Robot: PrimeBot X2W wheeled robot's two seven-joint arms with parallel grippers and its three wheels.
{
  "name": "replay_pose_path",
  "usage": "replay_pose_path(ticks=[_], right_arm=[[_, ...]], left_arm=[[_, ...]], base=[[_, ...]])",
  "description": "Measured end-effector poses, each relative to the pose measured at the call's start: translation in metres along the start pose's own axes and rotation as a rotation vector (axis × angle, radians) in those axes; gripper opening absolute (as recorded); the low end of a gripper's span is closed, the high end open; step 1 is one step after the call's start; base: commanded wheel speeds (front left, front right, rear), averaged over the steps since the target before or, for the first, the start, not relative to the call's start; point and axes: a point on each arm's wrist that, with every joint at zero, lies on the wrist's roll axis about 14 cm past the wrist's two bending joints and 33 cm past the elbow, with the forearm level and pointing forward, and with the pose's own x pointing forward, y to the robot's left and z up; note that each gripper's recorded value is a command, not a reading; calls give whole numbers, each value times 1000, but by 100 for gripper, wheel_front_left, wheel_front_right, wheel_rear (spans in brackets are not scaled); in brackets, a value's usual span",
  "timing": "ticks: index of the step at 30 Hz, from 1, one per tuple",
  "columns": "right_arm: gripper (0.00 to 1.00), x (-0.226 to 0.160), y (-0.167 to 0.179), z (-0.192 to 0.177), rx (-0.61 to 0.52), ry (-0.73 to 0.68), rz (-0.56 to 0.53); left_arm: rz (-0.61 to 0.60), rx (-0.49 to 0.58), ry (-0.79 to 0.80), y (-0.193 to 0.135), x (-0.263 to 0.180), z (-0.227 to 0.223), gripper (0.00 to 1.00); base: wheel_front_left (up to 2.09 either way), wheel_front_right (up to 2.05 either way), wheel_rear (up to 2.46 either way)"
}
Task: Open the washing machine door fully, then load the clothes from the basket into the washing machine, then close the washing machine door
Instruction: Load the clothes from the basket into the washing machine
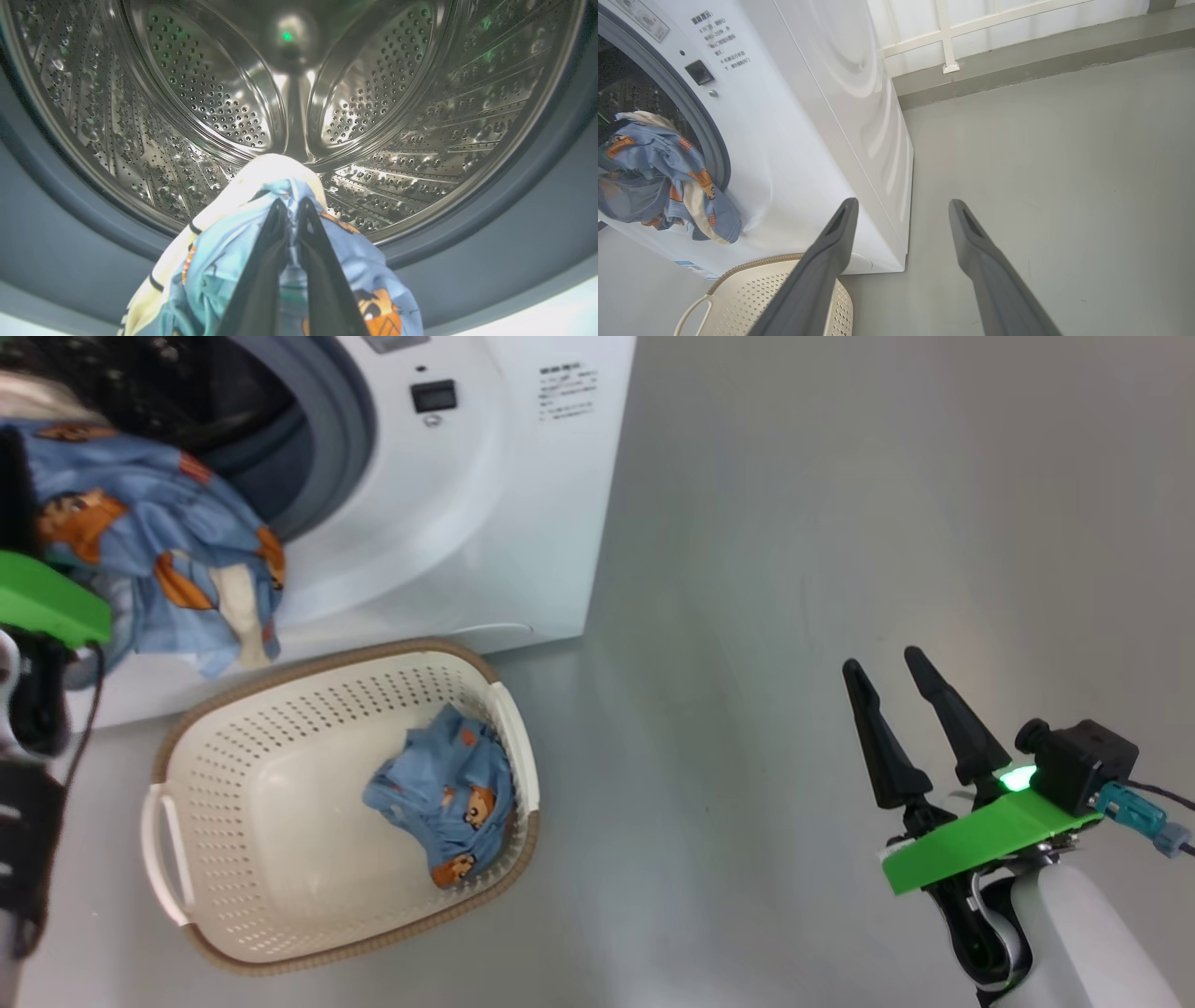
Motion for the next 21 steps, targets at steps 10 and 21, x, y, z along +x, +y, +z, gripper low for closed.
replay_pose_path(ticks=[10,21], right_arm=[[100,7,-9,-6,-10,15,-18],[100,14,-17,-20,-8,38,-45]], left_arm=[[3,35,72,4,44,-20,0],[-23,75,-158,3,85,43,0]], base=[[0,0,0],[0,0,0]])
